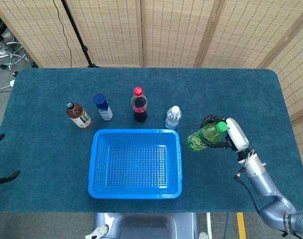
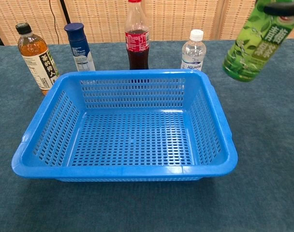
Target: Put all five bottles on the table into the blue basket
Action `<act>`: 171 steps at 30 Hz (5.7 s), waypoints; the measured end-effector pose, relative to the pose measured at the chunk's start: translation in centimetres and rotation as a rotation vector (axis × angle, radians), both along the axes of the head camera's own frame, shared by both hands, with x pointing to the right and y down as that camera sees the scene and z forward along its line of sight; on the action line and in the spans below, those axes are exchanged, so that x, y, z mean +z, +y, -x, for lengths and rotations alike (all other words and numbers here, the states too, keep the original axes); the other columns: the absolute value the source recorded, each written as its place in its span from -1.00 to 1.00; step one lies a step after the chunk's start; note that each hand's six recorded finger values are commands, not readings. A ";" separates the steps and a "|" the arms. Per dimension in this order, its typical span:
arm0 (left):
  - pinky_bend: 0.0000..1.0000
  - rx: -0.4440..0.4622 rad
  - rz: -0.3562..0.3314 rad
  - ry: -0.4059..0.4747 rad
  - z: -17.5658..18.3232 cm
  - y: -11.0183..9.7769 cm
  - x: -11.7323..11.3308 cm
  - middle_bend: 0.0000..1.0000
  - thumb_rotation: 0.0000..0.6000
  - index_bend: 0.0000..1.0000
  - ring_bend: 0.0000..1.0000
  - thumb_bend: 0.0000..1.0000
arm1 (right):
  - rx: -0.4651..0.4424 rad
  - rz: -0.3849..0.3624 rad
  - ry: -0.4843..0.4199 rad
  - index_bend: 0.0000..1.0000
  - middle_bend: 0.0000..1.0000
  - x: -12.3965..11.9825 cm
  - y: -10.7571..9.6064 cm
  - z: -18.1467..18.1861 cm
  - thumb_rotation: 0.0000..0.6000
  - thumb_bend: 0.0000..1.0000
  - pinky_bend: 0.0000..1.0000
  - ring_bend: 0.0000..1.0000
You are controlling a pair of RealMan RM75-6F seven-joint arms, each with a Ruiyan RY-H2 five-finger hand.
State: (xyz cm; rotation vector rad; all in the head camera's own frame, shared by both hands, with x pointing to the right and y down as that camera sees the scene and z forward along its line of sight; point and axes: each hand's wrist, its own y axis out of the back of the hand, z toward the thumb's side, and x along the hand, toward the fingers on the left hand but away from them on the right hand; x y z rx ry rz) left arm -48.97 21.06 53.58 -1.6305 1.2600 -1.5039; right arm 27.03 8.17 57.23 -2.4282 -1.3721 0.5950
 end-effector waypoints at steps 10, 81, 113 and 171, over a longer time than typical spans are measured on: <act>-1.00 -0.007 0.004 -0.002 0.2 0.0 0.0 -1.00 1.00 -1.00 -1.00 -0.93 | -0.237 -0.031 -0.058 0.06 0.08 -3.5 0.0 9.8 1.00 0.02 0.46 0.13; -1.00 -0.010 -0.027 -0.015 0.0 0.0 -0.5 -1.00 1.00 -1.00 -1.00 -0.93 | 0.012 0.281 0.266 -1.00 -1.00 11.5 -5.1 2.3 1.00 -1.00 -1.00 -1.00; -1.00 -0.081 0.016 -0.024 1.2 -1.1 0.9 -1.00 1.00 -1.00 -1.00 -0.93 | 0.087 0.256 0.123 0.12 0.10 17.1 -6.9 9.6 1.00 0.05 0.73 0.23; -1.00 -0.050 0.036 0.001 0.6 -1.0 1.1 -1.00 1.00 -1.00 -1.00 -0.93 | -0.282 -0.032 0.206 -1.00 -1.00 7.2 1.3 12.2 1.00 -1.00 -0.94 -1.00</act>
